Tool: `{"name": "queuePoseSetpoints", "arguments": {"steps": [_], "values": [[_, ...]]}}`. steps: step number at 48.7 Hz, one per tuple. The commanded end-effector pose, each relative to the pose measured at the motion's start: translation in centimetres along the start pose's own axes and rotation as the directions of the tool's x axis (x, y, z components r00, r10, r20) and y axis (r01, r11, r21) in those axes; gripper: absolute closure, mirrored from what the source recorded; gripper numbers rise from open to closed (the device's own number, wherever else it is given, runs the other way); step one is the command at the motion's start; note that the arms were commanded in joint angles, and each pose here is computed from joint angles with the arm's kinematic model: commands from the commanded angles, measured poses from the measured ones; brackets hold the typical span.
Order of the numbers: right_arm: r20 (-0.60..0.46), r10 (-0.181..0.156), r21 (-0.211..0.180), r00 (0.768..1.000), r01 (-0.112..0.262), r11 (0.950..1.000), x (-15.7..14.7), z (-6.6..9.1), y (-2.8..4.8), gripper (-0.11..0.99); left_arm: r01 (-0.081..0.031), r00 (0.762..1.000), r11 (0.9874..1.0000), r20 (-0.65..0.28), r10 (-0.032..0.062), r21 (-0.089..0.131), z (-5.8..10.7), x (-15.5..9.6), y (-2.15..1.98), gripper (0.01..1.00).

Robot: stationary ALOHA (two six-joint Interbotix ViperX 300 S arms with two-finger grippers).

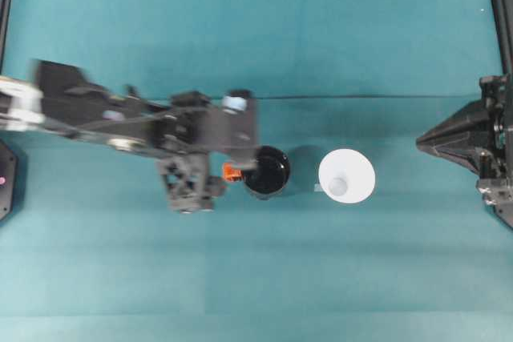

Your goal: Put the paper cup into the moved red handle cup holder.

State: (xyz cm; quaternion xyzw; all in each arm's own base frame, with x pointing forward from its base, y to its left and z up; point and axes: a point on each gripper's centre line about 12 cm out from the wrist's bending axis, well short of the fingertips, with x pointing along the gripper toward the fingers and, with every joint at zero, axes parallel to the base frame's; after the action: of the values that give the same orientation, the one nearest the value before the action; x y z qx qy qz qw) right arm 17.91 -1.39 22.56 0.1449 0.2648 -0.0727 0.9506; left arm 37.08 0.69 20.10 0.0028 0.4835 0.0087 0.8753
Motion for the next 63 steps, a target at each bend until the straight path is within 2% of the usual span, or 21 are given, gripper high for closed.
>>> {"name": "queuePoseSetpoints", "arguments": {"steps": [1,7,16,19,27,37,41,53,58,63], "values": [[0.0,-0.007,0.017,1.0,0.007,0.9998,0.1,0.7,0.04,0.78,0.004,0.999,0.9998,0.054,-0.005,0.017,-0.2,-2.5,-0.4,0.106],[-0.044,-0.028,0.031,0.999,0.03,0.9991,0.5,0.9,-0.13,0.57,0.004,0.998,0.9999,0.069,-0.005,0.017,-2.0,-4.2,-0.36,0.106],[-0.128,-0.058,0.059,0.99,0.066,0.996,1.7,2.0,-0.08,0.09,0.004,0.997,0.9999,0.074,-0.005,0.009,-4.7,-5.7,-0.34,0.106],[-0.164,-0.071,0.06,0.984,0.081,0.9948,2.4,2.4,-0.12,0.01,0.004,0.997,1.0,0.077,-0.0049,0.007,-5.1,-6.0,-0.33,0.106],[-0.283,-0.111,0.064,0.953,0.134,0.989,5.2,2.6,-0.57,0.0,0.005,0.997,1.0,0.078,-0.0049,0.004,-6.0,-6.4,-0.33,0.107],[-0.416,-0.152,0.053,0.897,0.19,0.9803,9.6,3.0,-1.22,0.0,0.005,0.997,1.0,0.077,-0.0049,0.006,-6.1,-6.4,-0.33,0.108],[-0.46,-0.165,0.041,0.872,0.207,0.9776,11.3,2.6,-1.53,0.0,0.005,0.997,1.0,0.077,-0.005,0.006,-6.2,-6.3,-0.33,0.108],[-0.599,-0.191,0.017,0.778,0.25,0.9681,15.2,-0.1,-2.47,0.0,0.005,0.997,1.0,0.071,-0.005,0.005,-6.4,-6.3,-0.33,0.108],[-0.624,-0.194,0.01,0.757,0.256,0.9665,15.9,-0.6,-2.58,0.01,0.005,0.997,1.0,0.072,-0.005,0.005,-6.4,-6.3,-0.33,0.108],[-0.631,-0.193,0.012,0.751,0.258,0.9661,16.1,-0.7,-2.6,0.03,0.005,0.997,1.0,0.071,-0.005,0.005,-6.4,-6.3,-0.33,0.108]]}}
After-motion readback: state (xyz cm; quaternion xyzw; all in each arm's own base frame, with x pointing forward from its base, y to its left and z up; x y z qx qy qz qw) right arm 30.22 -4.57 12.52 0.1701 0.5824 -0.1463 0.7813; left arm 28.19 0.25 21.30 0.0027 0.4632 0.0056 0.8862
